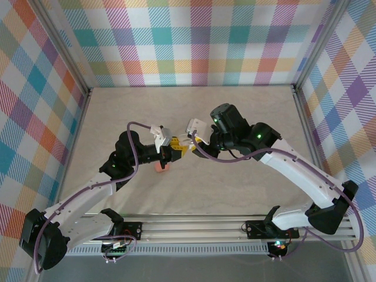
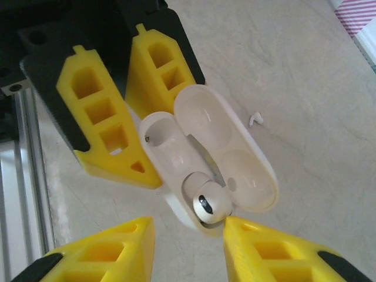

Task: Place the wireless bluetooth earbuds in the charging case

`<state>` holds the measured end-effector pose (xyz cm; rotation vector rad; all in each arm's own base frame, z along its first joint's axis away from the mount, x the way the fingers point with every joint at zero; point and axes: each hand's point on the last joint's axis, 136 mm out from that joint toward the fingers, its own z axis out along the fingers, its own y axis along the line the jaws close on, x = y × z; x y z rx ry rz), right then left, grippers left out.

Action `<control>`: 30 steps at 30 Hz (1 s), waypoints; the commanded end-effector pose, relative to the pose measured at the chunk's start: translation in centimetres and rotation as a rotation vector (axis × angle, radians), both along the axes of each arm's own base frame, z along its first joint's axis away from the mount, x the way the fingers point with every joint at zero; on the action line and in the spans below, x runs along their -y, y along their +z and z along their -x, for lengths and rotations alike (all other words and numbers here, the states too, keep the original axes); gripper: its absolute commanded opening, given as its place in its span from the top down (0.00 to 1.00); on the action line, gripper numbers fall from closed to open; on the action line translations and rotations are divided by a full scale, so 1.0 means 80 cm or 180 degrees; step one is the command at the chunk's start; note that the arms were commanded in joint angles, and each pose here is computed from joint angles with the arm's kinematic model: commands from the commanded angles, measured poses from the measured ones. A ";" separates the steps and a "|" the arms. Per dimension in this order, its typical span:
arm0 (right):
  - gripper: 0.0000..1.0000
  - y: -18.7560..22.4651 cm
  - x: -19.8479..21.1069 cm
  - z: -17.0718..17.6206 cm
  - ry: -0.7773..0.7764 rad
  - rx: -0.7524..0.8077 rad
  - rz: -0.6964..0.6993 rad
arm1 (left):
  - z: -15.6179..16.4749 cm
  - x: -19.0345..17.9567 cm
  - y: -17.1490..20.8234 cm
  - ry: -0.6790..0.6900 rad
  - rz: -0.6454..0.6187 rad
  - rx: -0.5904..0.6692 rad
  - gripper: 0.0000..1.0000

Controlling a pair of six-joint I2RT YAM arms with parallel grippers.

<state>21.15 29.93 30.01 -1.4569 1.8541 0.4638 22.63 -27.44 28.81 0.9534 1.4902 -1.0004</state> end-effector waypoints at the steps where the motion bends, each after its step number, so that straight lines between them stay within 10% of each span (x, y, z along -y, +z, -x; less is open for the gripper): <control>1: 0.63 0.025 -0.003 0.013 0.0064 -0.0062 -0.0169 | 0.003 0.000 0.022 0.0026 0.0106 0.0237 1.00; 19: 0.62 0.064 -0.001 -0.030 -0.0443 -0.0737 -0.0926 | 0.005 -0.019 0.017 0.0280 0.0021 0.0242 1.00; 30: 0.58 -0.004 0.036 -0.156 -0.1962 -0.1338 -0.0945 | 0.011 -0.042 0.007 0.0531 -0.0113 0.0206 1.00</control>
